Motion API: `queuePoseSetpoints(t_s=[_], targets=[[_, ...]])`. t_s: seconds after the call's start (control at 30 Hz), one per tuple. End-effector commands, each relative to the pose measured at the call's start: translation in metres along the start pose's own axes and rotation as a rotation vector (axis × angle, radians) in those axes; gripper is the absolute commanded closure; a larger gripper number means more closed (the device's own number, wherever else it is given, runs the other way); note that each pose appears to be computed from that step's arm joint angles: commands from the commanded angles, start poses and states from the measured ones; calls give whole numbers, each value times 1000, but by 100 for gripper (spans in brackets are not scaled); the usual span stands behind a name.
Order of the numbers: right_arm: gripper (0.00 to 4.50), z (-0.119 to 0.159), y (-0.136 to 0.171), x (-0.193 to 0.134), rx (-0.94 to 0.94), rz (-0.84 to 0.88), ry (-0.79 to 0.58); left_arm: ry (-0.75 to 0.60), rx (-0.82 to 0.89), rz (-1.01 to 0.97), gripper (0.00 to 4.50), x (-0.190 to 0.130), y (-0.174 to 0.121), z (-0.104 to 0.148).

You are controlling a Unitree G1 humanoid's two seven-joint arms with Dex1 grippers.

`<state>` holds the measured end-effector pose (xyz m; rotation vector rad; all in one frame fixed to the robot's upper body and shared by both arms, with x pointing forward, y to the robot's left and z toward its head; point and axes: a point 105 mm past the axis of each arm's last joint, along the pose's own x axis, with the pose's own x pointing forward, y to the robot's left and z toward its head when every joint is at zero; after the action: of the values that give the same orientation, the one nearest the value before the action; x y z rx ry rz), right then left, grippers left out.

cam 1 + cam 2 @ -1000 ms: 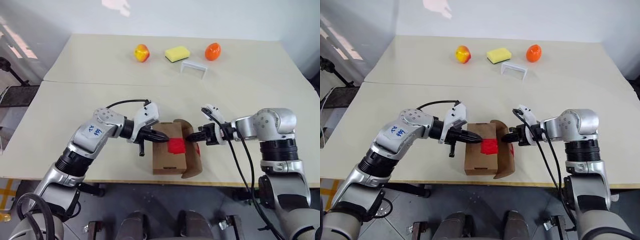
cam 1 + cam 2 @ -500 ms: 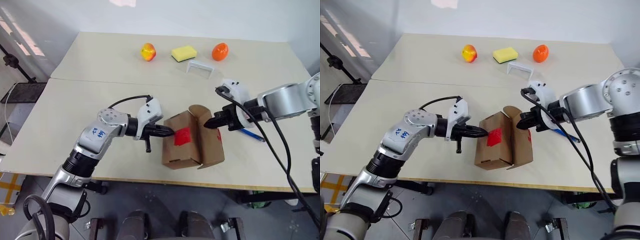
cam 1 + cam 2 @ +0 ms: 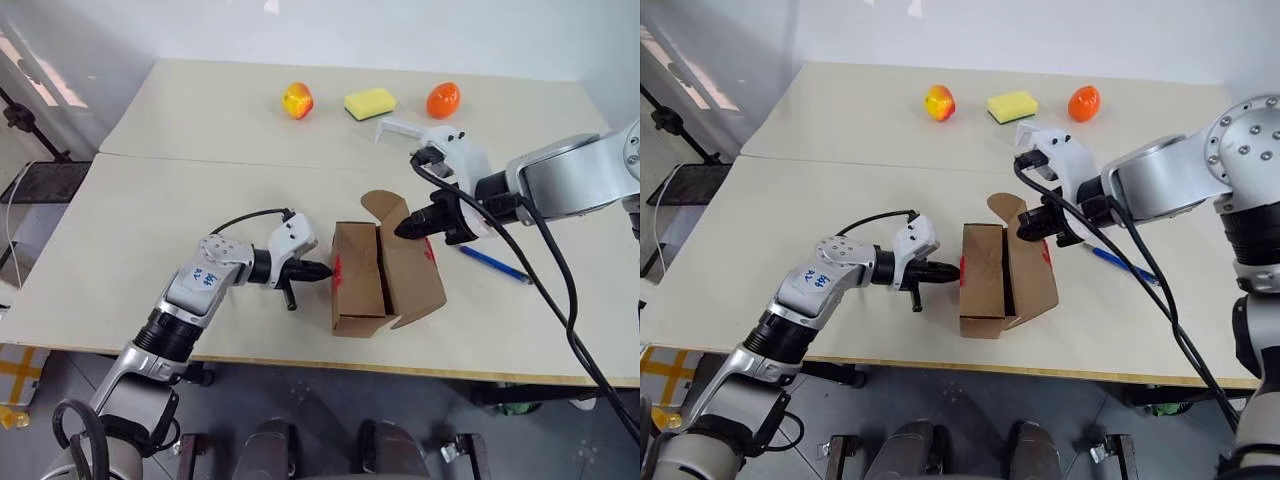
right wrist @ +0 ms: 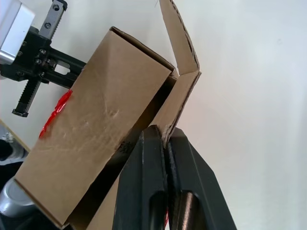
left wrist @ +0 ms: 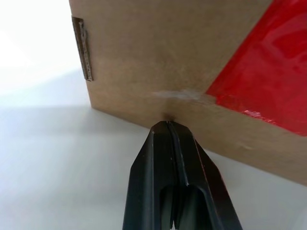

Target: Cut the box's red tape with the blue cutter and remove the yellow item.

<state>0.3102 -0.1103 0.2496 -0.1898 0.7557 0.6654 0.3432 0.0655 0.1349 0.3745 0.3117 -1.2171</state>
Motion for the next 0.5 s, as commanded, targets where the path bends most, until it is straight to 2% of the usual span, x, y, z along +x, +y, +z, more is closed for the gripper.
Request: queuePoseSetpoints(t_s=[0.03,0.13,0.23,0.3,0.5], targets=[[447,-9,0,5,-30,-48,25,-113,-35,-45,450,-19,-3,20],[447,-11,-2,7,-50,-93,28,-203,-109,-122,450,-44,-7,38],[447,-10,-2,8,-42,-102,16,-304,-109,-142,450,-64,-5,68],[447,-9,-5,6,-56,-147,9,-325,-50,-132,450,-58,-5,87],[447,-6,-7,6,-57,-183,-10,-296,78,-138,450,-36,-8,108]])
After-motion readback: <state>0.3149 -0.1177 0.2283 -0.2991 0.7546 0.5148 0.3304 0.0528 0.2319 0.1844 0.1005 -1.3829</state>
